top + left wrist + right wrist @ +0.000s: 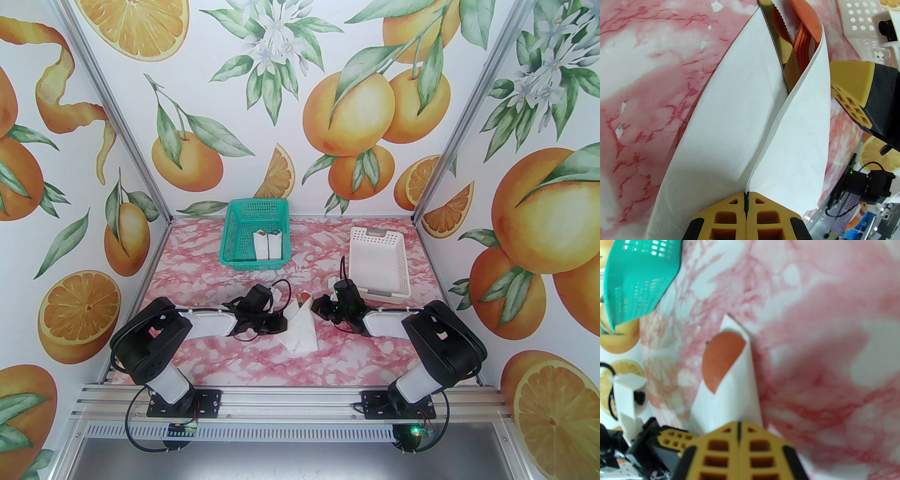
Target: Place the utensils on the paper napkin and roll it up
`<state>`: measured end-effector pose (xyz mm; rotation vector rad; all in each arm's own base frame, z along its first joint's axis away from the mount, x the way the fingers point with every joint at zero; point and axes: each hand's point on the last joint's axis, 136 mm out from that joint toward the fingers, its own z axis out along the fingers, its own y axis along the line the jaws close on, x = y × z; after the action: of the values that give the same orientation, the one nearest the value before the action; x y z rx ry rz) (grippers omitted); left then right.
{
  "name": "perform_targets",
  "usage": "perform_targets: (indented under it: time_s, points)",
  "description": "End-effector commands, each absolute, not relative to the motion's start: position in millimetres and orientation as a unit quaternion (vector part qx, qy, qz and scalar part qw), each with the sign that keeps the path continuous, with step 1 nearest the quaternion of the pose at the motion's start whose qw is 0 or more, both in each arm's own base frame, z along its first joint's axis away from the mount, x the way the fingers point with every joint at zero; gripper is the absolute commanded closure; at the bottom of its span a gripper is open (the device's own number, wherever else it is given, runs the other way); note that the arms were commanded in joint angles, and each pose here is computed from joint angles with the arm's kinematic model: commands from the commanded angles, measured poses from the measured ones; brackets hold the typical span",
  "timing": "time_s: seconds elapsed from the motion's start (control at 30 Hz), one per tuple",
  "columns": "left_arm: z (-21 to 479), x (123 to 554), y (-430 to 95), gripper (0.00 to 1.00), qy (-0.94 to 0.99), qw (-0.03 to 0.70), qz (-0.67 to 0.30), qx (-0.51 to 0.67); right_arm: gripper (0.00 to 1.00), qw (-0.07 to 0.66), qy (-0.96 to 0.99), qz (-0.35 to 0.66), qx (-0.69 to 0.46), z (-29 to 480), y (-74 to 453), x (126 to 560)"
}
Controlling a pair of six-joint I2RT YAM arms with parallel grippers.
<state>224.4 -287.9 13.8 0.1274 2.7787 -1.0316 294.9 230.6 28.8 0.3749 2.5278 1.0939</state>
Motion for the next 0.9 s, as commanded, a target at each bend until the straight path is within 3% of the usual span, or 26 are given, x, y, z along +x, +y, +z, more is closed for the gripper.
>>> perform_targets:
  time_s: [0.0, 0.53, 0.87]
  points:
    - [-7.2, 210.9, -270.2, 1.0, 0.95, 0.063, -0.306, 0.028, 1.0, 0.194, 0.893, 0.384, 0.129, 30.5, 230.0, 304.3]
    - [-7.4, 210.5, -269.4, 1.0, 0.95, 0.064, -0.305, 0.026, 1.0, 0.172, 0.919, 0.334, 0.121, 12.4, 217.9, 294.1]
    - [-7.7, 210.8, -269.0, 1.0, 0.95, 0.065, -0.305, 0.026, 1.0, 0.195, 0.918, 0.33, 0.102, 45.8, 214.8, 294.6]
